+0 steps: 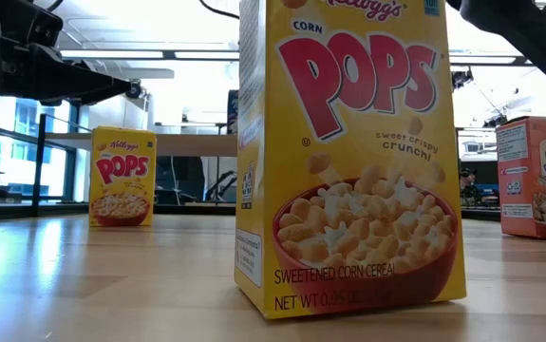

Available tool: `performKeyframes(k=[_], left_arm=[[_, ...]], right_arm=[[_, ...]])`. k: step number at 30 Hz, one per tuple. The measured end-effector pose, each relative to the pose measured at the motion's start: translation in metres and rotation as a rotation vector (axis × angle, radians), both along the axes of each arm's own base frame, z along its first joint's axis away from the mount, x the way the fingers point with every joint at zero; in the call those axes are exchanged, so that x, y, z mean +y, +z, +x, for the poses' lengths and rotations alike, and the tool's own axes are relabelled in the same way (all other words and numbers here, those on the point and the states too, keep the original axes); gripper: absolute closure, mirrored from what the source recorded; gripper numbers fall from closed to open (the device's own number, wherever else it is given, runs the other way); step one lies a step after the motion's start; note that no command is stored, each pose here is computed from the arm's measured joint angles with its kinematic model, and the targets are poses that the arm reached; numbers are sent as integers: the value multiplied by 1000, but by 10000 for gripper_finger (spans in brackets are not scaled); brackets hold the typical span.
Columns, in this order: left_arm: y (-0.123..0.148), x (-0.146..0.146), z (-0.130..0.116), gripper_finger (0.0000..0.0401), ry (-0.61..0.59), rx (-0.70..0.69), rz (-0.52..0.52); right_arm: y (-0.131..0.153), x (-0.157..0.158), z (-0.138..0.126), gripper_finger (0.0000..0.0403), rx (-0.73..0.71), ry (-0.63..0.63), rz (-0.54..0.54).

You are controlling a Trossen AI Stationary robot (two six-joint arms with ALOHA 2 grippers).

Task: Stack cereal on shelf
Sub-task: Put the middle blue cereal box on the shelf, then put the middle yellow cereal box on the shelf

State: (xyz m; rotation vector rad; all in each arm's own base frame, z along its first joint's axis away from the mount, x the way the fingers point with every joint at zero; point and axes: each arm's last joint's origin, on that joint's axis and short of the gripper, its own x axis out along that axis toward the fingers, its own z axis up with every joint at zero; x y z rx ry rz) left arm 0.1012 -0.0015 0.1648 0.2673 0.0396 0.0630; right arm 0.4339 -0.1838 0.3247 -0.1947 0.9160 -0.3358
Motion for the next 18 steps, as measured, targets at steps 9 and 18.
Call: performKeyframes(k=[9, 18], left_arm=[[0, 0, 0, 155, 0, 0, 0], [0, 0, 0, 155, 0, 0, 0]], right_arm=[[1, 6, 4, 180, -17, 29, 6], [10, 24, 5, 180, -27, 65, 1]])
